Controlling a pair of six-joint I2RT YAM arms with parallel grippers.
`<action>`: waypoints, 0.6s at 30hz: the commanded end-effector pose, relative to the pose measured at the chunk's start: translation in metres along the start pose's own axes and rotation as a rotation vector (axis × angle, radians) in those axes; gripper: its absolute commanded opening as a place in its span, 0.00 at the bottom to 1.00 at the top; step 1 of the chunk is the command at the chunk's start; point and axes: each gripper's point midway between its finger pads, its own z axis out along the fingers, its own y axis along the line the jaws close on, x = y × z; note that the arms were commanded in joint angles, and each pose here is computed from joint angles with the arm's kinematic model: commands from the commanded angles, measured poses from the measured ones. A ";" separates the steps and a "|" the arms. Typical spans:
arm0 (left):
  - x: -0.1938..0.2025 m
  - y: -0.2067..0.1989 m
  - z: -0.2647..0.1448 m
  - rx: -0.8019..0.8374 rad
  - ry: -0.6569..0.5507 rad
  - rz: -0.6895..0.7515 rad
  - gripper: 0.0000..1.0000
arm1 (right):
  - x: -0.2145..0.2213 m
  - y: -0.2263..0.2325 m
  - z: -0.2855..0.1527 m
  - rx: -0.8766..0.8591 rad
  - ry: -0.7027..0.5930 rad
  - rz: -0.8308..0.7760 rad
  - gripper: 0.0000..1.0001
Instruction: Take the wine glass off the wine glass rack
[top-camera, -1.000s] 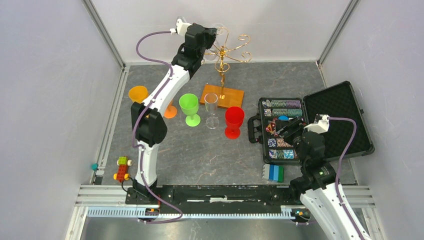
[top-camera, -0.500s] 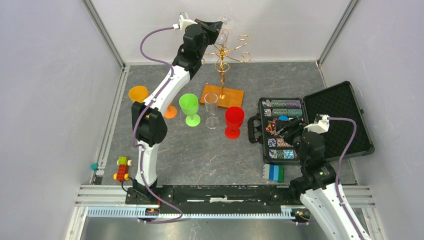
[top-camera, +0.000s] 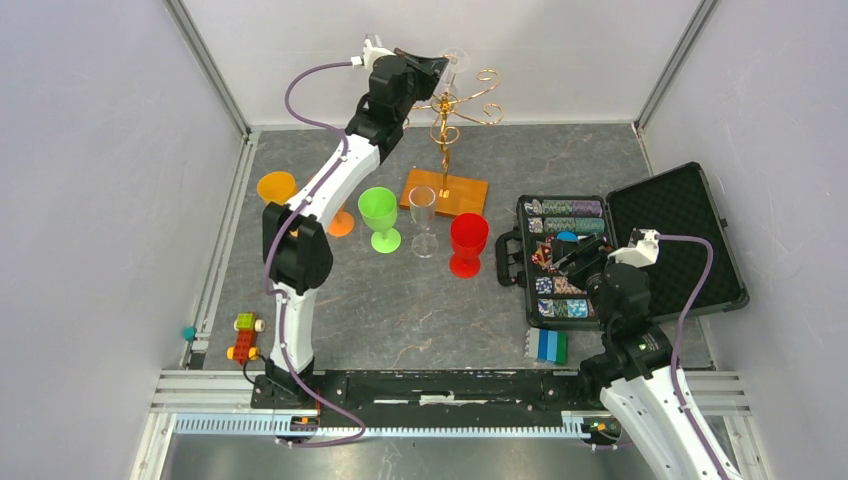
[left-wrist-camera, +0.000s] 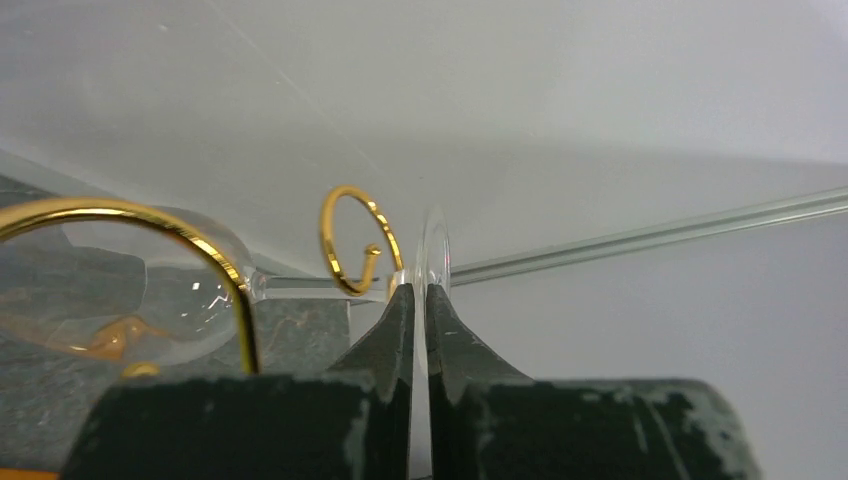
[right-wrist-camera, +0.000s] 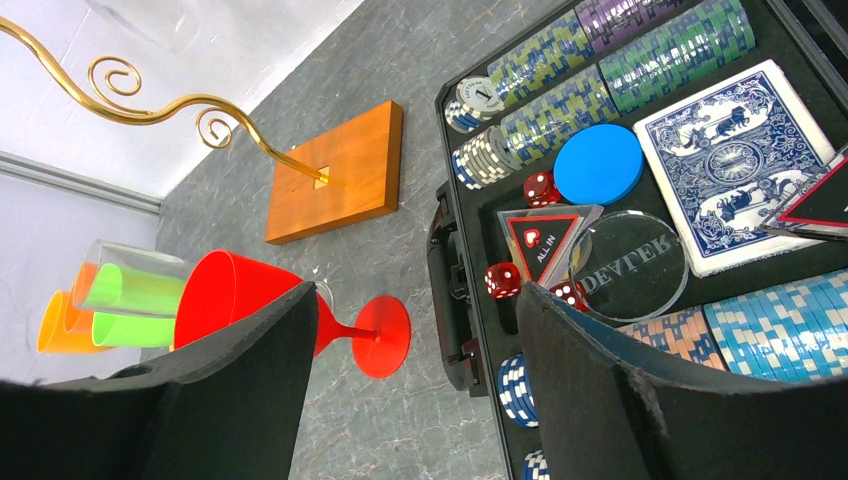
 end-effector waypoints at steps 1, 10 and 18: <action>-0.033 -0.053 -0.032 0.085 -0.061 0.025 0.02 | -0.008 0.004 0.000 -0.011 -0.033 0.018 0.77; -0.069 -0.057 -0.040 0.084 -0.128 0.041 0.02 | -0.008 0.005 0.001 -0.013 -0.029 0.020 0.77; -0.098 -0.049 -0.029 0.084 -0.161 0.029 0.02 | -0.009 0.006 0.000 -0.013 -0.030 0.020 0.77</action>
